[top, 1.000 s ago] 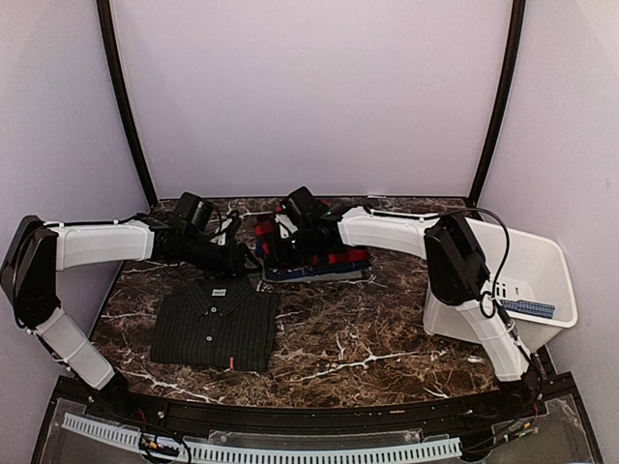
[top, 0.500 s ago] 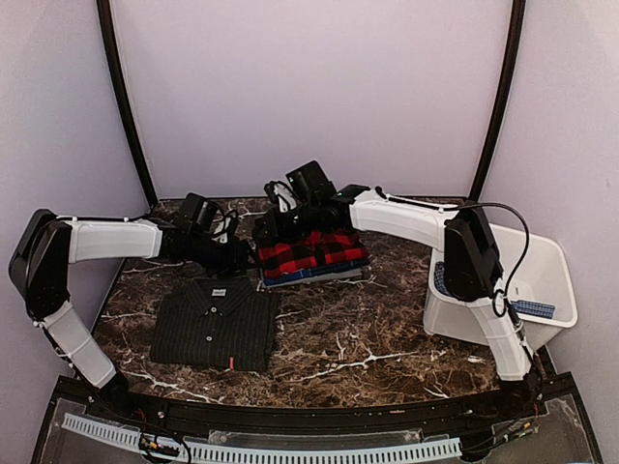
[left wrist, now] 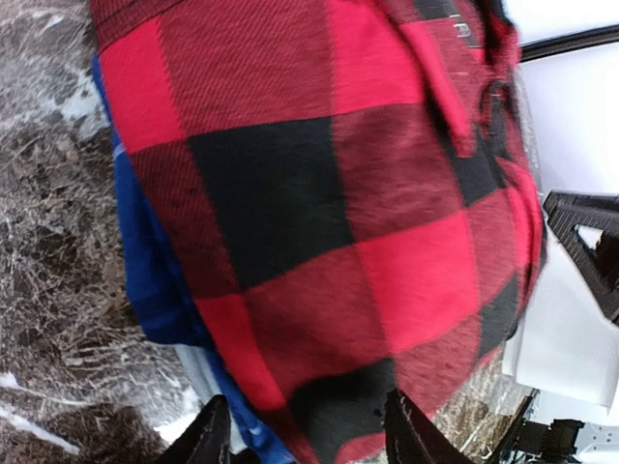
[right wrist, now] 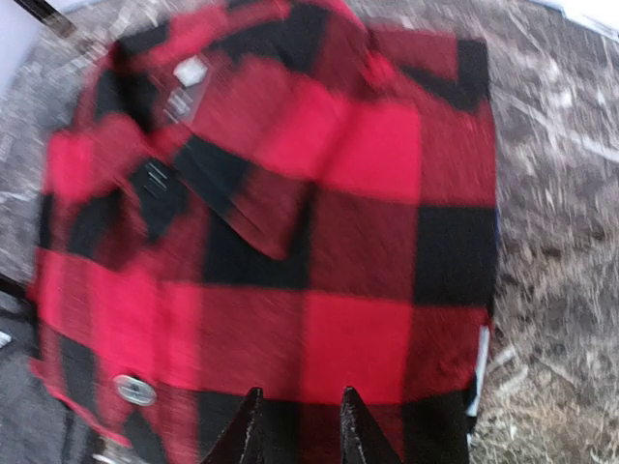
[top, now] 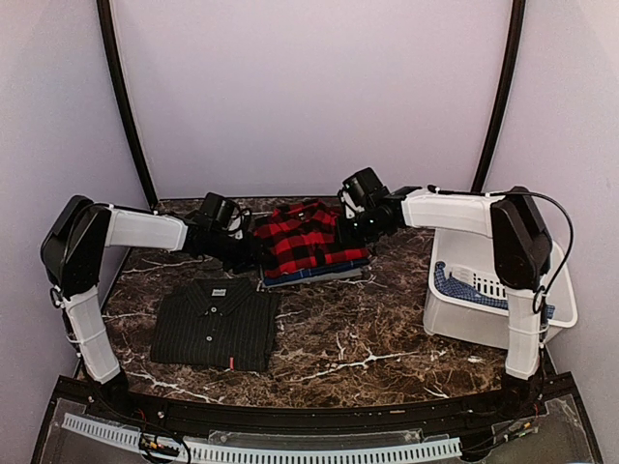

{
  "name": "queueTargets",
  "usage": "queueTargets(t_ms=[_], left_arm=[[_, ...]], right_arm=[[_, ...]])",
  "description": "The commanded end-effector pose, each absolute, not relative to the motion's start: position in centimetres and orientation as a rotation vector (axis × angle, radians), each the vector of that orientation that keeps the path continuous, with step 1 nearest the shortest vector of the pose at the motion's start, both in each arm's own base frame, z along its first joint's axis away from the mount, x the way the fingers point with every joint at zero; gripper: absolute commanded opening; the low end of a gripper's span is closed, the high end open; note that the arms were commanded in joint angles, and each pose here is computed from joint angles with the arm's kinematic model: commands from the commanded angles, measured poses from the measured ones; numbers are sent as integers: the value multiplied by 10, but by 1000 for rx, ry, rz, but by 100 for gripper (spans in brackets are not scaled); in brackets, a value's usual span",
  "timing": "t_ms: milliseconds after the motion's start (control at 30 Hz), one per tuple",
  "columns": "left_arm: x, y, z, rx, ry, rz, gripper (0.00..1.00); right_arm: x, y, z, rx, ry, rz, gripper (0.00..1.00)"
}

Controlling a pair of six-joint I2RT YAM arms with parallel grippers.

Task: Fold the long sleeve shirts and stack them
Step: Rotate the square-folded shirt at the center of the board.

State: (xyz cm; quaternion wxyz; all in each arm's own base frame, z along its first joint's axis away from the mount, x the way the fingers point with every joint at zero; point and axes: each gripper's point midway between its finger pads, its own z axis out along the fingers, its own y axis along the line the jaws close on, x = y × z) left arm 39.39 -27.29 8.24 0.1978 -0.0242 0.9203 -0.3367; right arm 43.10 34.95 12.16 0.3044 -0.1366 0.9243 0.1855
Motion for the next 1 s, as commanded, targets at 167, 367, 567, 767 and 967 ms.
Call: queueTargets(t_ms=[167, 367, 567, 767, 967], left_arm=[[421, -266, 72, -114, 2578, -822, 47], [440, -260, 65, -119, 2593, -769, 42], [457, -260, 60, -112, 2593, -767, 42], [463, -261, 65, -100, 2599, -768, 41], [457, -246, 92, -116, 2560, -735, 44]], right_arm=[[408, 323, 89, -372, 2508, 309, 22], [381, 324, 77, -396, 2542, 315, 22], [372, 337, 74, -413, 2557, 408, 23], [377, 333, 82, -407, 2545, 370, 23], [371, 339, 109, -421, 2500, 426, 31]])
